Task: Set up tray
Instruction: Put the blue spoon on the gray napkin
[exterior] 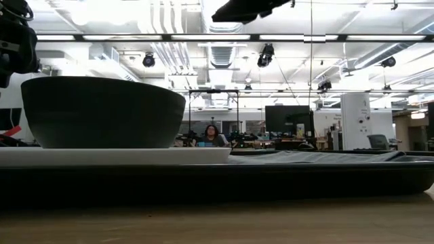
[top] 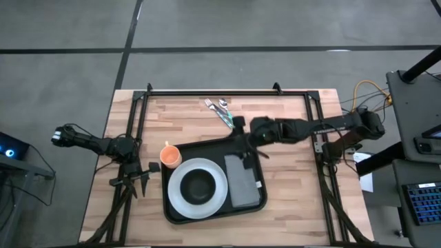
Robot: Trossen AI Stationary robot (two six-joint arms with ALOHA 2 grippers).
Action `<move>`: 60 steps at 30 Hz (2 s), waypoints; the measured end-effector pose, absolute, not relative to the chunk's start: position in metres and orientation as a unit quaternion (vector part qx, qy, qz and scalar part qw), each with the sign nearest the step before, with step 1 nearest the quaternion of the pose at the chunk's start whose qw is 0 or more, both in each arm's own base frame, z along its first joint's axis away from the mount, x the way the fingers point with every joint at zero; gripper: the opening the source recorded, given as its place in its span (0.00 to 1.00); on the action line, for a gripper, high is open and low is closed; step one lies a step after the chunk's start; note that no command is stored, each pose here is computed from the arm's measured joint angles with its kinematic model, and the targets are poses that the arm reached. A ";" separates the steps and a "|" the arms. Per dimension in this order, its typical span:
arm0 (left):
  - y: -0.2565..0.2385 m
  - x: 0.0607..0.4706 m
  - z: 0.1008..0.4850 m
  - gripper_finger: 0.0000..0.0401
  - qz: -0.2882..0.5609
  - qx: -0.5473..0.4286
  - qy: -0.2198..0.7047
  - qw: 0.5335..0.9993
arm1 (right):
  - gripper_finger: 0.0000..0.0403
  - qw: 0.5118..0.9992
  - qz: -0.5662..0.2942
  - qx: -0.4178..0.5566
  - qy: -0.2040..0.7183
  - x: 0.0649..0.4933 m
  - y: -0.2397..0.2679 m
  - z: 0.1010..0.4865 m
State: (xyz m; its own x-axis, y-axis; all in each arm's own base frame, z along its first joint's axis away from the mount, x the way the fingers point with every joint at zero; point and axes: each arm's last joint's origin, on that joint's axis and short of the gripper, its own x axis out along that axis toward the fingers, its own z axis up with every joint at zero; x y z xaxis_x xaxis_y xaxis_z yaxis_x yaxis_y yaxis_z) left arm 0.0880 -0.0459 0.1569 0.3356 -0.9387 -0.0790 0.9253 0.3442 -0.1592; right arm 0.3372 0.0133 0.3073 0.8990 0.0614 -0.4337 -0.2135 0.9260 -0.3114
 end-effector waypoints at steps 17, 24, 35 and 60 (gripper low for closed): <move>-0.046 0.088 0.157 0.24 -0.571 -0.043 0.078 0.816 | 0.53 0.952 0.010 -0.168 0.256 0.340 -0.069 0.280; -0.046 0.088 0.157 0.24 -0.571 -0.043 0.078 0.816 | 0.53 0.932 -0.001 -0.172 0.320 0.363 -0.096 0.227; -0.046 0.088 0.157 0.24 -0.571 -0.043 0.078 0.816 | 0.53 0.927 -0.127 -0.107 0.336 0.377 -0.162 0.219; -0.046 0.088 0.157 0.24 -0.571 -0.043 0.078 0.816 | 0.53 0.882 -0.278 0.112 0.363 0.356 -0.213 0.220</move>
State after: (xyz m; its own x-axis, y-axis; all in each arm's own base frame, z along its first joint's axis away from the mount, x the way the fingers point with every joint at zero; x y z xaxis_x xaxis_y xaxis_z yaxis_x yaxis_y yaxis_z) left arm 0.0880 -0.0459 0.1570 0.3353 -0.9388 -0.0787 0.9255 0.3439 -0.1589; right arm 0.3561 -0.2130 0.2203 0.5808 -0.4099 -0.7033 0.5725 0.8199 -0.0050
